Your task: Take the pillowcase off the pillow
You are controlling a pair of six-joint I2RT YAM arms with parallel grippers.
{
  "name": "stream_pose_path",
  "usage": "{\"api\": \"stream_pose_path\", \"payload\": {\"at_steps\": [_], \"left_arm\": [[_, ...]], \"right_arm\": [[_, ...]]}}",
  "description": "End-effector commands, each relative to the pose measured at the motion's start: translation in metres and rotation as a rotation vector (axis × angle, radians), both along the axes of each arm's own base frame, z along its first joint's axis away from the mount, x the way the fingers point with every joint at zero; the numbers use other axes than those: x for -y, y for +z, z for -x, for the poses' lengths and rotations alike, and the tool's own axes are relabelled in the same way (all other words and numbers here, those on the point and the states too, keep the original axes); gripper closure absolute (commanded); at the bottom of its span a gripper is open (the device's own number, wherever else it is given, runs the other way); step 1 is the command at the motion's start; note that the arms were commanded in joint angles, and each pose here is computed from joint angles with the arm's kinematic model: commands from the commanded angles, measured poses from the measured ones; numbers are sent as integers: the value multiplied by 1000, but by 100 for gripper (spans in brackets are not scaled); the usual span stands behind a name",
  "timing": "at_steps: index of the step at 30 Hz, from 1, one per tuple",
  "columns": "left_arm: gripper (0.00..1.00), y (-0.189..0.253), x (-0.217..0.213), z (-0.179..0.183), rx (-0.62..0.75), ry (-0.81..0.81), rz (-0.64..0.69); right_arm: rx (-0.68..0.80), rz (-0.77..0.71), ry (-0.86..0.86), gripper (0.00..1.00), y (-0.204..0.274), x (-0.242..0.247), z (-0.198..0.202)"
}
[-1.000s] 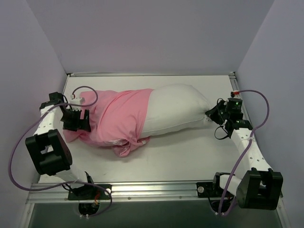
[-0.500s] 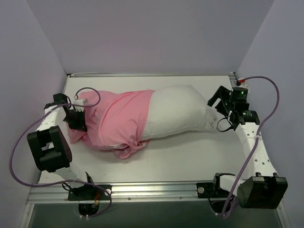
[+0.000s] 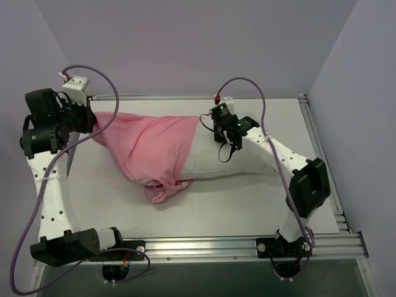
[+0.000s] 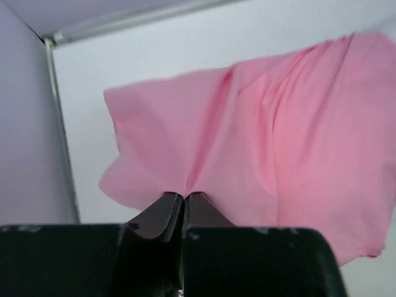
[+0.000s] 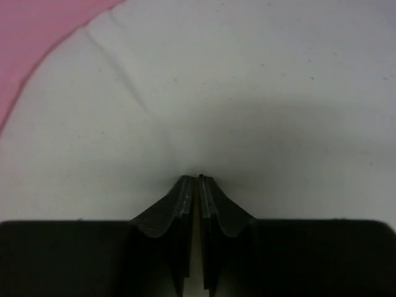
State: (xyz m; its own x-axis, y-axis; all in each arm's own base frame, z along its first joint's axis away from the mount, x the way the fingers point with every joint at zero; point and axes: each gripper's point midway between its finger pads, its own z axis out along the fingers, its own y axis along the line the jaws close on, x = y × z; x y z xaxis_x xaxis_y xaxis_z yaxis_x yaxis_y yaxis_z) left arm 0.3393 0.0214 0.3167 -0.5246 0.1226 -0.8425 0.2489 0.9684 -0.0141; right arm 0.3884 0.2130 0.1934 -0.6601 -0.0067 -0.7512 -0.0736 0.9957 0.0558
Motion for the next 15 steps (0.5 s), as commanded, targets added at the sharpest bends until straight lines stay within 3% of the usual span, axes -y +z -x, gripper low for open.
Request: {"api": "stream_pose_path", "payload": {"at_steps": [1,3,5,8,12,15], "left_arm": [[98,116,15,15,299,-1,24],[98,185,19,29,480,20,25],[98,254,23,52,663,39,19],[98,305,17,69,790,101,17],[98,398,6,127,1105,220,-49],[98,437,-8,152,1272,320,-89]], "right_arm": [[-128,169,27,92,-51,9,13],[-240,316,19,100,-91,24,21],[-322,426,4,100,-115,43,31],[-396,513,-54,100,-144,78,36],[-510,580,-117,100,-171,126,44],[-594,663,-105,100,-190,143,53]]}}
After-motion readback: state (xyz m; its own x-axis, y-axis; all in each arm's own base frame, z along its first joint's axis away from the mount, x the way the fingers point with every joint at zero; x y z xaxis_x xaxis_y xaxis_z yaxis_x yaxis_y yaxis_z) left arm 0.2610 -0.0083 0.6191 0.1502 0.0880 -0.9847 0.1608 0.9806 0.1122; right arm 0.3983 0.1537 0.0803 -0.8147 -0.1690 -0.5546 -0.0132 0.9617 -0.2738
